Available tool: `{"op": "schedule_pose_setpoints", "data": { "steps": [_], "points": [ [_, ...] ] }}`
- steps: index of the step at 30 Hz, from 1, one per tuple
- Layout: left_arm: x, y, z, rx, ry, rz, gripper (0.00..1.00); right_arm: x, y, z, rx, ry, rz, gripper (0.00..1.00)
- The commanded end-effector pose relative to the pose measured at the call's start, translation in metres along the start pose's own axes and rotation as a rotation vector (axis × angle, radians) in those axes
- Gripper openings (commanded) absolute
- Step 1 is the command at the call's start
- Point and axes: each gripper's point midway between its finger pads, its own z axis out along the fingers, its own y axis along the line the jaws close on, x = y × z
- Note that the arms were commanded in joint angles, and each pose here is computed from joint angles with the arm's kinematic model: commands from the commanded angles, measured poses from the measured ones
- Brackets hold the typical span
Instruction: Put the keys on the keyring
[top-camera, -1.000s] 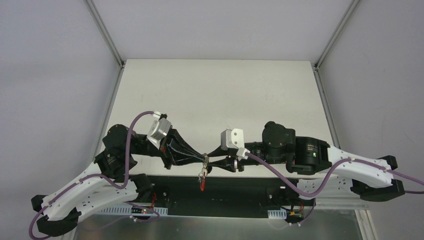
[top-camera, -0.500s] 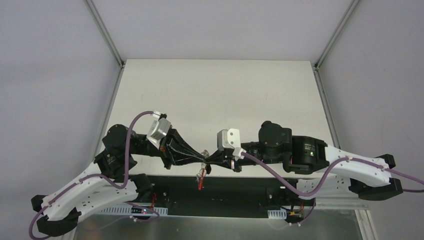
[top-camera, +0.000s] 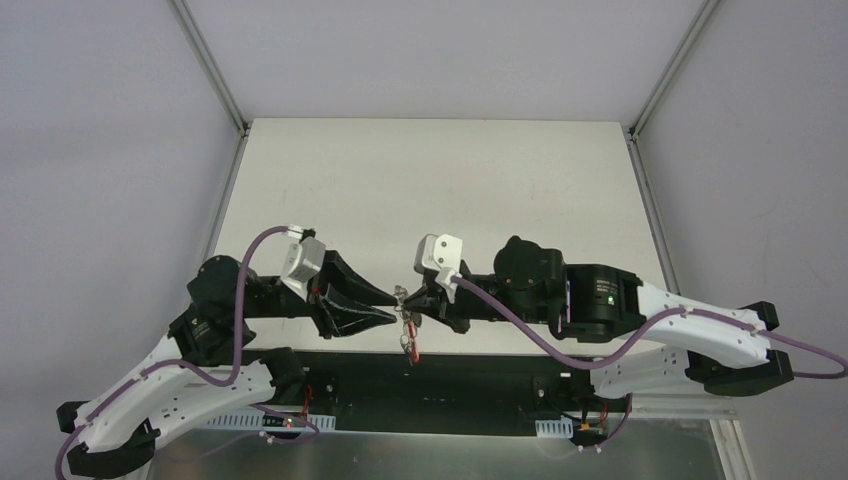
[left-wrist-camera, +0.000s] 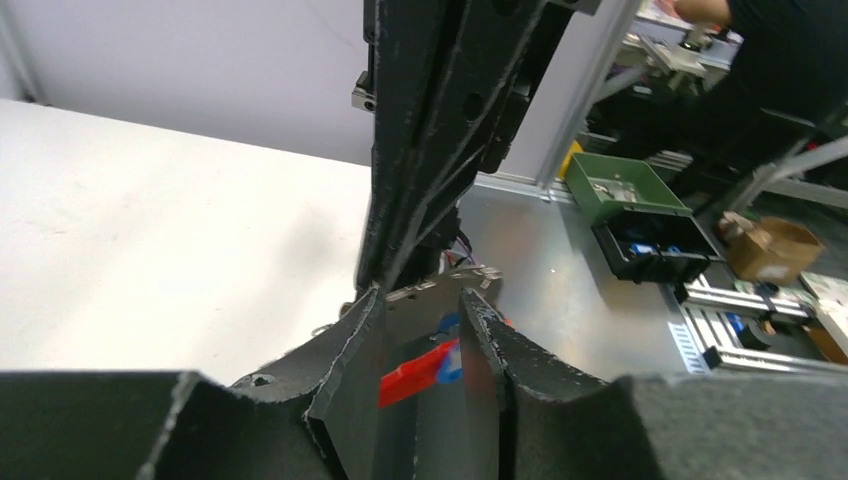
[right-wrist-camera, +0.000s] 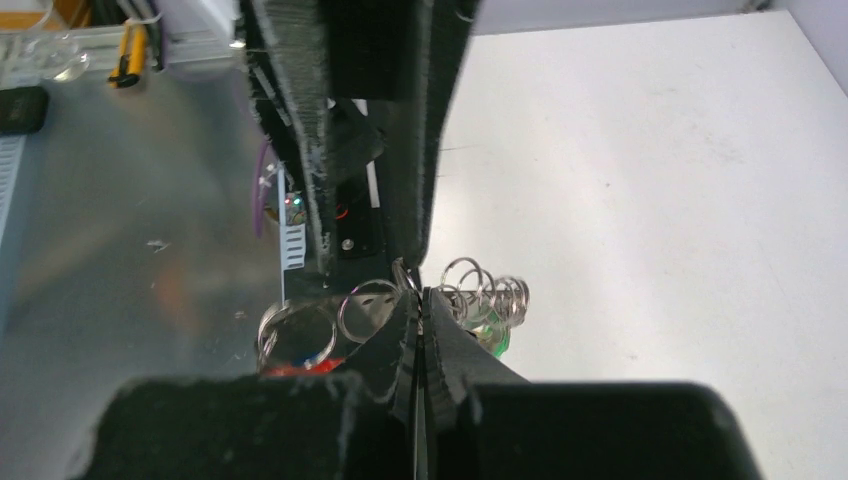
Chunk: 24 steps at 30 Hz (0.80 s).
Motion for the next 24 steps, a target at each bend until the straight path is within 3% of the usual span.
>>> {"op": "schedule_pose_setpoints", "data": {
  "steps": [1, 6, 17, 24],
  "points": [
    [-0.027, 0.016, -0.019, -0.177, -0.068, 0.041, 0.33, -0.021, -0.038, -0.009, 0.229, -0.005, 0.119, 0.0],
    [-0.034, 0.019, -0.021, -0.223, -0.092, -0.009, 0.34, -0.014, -0.061, -0.005, 0.35, 0.058, 0.202, 0.0],
    [-0.004, 0.0, 0.016, -0.028, 0.049, -0.247, 0.31, 0.003, -0.107, 0.019, 0.498, 0.19, 0.411, 0.0],
    [0.029, 0.034, 0.027, -0.139, 0.106, -0.254, 0.31, 0.026, -0.133, 0.026, 0.525, 0.311, 0.613, 0.0]
  ]
}}
